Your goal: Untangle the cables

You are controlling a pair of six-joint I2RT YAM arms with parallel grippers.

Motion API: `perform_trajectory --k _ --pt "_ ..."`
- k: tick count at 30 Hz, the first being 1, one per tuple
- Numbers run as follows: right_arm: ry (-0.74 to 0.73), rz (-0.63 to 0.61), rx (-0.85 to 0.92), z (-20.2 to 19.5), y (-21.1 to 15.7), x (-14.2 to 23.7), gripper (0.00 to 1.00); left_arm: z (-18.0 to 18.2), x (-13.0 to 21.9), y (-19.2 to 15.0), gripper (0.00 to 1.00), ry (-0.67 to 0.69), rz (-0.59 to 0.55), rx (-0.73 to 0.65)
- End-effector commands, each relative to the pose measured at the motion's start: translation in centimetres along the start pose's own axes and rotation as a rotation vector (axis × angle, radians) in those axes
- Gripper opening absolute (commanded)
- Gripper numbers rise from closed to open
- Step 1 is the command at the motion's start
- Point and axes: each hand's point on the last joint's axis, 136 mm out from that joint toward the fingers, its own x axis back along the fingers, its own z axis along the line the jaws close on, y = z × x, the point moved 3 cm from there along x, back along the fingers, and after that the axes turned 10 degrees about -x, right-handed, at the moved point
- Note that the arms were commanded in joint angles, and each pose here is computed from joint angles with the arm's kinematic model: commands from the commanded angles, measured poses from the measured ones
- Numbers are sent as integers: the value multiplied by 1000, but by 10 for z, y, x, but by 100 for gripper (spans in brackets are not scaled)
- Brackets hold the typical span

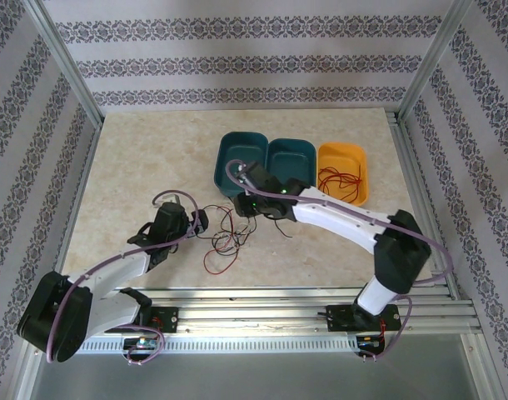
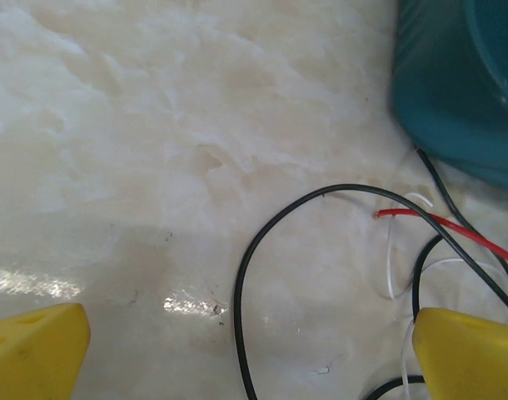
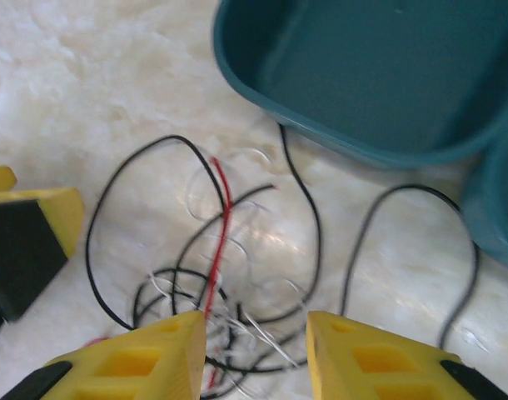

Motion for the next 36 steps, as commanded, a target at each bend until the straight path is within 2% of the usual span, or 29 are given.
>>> perform_trajectory --k 1,8,13,22,36 --pt "41 31 -9 18 4 -11 37 11 1 -4 100 21 -22 73" --pt "61 129 -17 31 -1 -42 34 13 -2 -8 100 6 -10 97" --pt "47 175 -31 32 -5 -60 27 11 -4 -8 100 -6 -5 93" --pt "-45 198 -31 19 -8 -75 25 12 -8 -13 99 -12 12 90" --pt "-68 237 -35 14 -16 -91 23 10 -12 -15 99 -16 27 84"
